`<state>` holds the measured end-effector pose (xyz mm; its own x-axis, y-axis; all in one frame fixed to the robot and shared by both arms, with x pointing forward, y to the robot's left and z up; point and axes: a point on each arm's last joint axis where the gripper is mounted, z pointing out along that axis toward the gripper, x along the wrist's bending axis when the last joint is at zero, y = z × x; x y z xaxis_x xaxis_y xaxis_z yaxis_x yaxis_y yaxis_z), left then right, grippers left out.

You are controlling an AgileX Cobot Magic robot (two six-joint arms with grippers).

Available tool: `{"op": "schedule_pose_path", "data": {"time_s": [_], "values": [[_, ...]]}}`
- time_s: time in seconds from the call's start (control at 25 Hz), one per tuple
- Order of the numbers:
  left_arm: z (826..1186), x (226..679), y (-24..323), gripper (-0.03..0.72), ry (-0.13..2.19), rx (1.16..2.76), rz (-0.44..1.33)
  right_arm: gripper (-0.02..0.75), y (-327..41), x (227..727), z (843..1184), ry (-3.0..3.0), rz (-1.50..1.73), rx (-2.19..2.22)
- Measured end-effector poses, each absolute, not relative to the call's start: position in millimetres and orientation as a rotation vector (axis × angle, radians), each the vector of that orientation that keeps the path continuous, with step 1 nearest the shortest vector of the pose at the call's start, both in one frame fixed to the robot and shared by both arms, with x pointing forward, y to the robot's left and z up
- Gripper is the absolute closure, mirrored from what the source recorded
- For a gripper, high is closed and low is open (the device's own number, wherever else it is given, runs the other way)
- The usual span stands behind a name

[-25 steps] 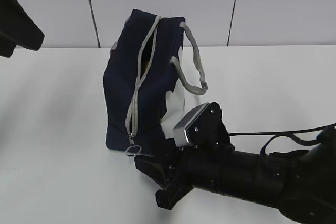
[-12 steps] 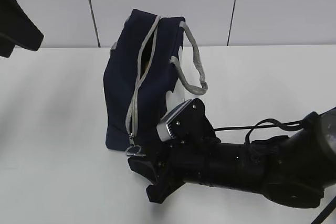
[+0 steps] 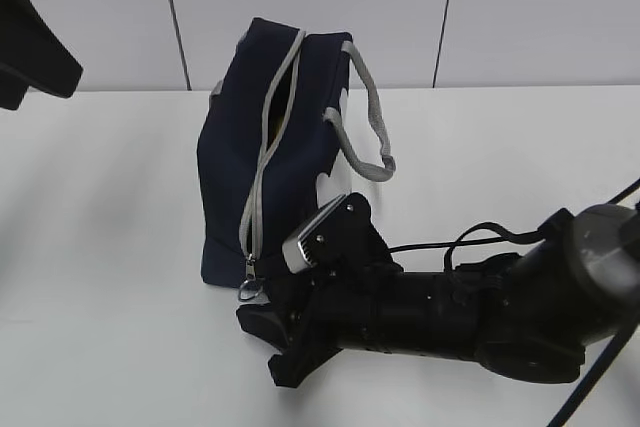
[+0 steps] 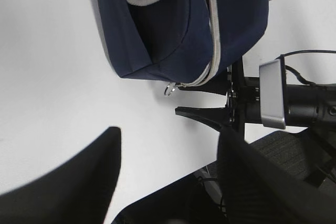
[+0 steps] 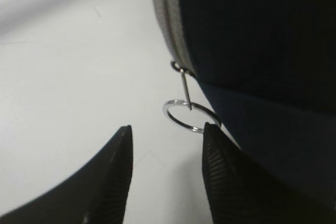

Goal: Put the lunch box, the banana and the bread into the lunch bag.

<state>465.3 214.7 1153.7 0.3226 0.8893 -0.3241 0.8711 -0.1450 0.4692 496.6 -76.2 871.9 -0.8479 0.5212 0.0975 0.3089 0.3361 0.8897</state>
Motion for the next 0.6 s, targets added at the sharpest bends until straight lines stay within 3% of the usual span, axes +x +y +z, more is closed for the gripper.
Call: {"op": "schedule_pose_path", "data": {"time_s": [0.6], "values": [[1153.4, 464.6, 214.9, 0.275, 1.547, 2.018, 0.035, 0.414, -68.9, 508.9, 868.3, 2.381, 1.52, 0.767]]}}
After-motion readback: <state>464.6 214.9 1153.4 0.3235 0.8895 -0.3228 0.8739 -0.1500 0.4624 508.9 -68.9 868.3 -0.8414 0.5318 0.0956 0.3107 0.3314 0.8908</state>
